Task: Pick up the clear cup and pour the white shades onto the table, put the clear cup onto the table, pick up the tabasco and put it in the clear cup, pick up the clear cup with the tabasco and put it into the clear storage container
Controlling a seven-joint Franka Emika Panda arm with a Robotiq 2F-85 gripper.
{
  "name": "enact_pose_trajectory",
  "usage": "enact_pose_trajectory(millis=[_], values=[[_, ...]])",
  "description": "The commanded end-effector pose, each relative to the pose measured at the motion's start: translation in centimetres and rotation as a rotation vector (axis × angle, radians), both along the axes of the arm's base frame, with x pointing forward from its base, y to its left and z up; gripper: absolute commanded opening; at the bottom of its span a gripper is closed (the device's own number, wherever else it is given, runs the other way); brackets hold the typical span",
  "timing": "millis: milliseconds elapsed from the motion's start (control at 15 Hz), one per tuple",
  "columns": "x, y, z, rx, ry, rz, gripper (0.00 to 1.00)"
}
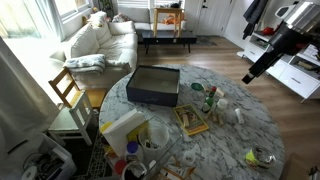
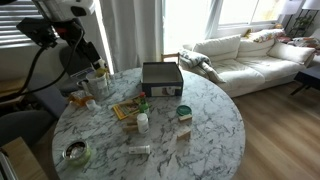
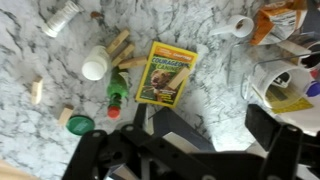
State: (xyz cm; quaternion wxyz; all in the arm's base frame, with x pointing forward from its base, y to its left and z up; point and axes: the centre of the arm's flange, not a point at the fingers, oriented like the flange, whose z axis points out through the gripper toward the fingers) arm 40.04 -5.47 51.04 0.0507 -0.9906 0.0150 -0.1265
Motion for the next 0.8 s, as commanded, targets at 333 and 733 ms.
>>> enact_pose_trajectory(millis=[333,733], values=[[7.1,17.2,-11.1,0.106,0.090,0.465,1.00],[6.6,20.1,-13.3,0.092,0.127,0.555,1.00]])
